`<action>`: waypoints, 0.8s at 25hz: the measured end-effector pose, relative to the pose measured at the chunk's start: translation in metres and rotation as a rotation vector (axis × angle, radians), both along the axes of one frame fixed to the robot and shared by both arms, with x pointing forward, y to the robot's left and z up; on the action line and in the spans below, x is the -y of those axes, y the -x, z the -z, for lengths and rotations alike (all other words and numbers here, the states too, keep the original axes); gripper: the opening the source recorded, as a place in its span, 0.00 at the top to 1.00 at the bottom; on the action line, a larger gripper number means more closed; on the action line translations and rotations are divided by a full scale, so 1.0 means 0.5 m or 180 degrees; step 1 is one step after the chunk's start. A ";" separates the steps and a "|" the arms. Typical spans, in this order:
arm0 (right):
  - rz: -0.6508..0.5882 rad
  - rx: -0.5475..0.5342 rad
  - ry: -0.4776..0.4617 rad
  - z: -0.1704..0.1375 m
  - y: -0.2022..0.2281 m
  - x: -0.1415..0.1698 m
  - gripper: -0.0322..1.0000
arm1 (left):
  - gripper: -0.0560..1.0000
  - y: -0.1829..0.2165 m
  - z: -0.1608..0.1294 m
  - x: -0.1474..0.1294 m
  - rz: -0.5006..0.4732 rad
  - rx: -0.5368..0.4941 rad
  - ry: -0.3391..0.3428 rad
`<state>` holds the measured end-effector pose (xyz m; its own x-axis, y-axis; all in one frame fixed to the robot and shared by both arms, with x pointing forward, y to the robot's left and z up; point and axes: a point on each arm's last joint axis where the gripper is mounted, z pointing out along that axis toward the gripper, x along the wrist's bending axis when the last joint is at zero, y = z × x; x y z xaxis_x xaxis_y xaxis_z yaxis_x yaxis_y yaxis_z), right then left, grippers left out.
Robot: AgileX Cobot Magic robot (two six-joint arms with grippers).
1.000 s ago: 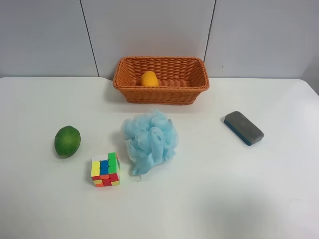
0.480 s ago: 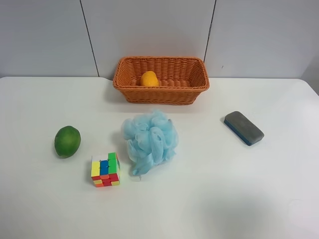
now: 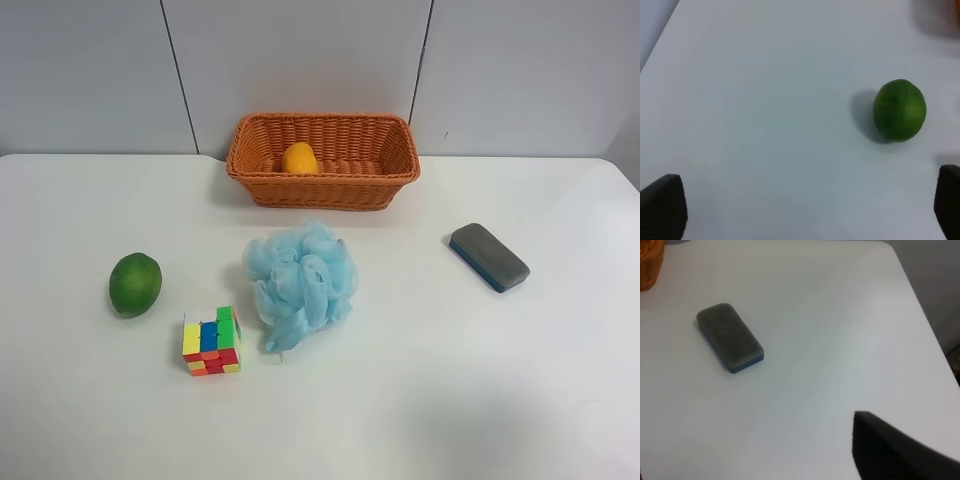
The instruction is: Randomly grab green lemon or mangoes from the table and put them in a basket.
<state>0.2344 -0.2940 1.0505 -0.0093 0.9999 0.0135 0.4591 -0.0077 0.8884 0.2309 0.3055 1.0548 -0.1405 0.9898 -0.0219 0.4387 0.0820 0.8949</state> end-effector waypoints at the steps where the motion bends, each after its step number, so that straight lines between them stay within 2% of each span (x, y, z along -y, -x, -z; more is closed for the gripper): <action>1: 0.0000 0.0000 0.0000 0.000 0.000 0.000 0.18 | 0.01 0.000 0.000 0.000 0.0000 0.0000 0.0000; 20: 0.0000 0.0000 0.0000 0.000 0.000 0.000 0.18 | 0.01 0.000 0.000 0.000 0.0001 0.0000 -0.0001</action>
<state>0.2344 -0.2940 1.0505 -0.0093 0.9999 0.0135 0.4591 -0.0077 0.8884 0.2309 0.3055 1.0548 -0.1403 0.9899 -0.0215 0.4387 0.0816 0.8949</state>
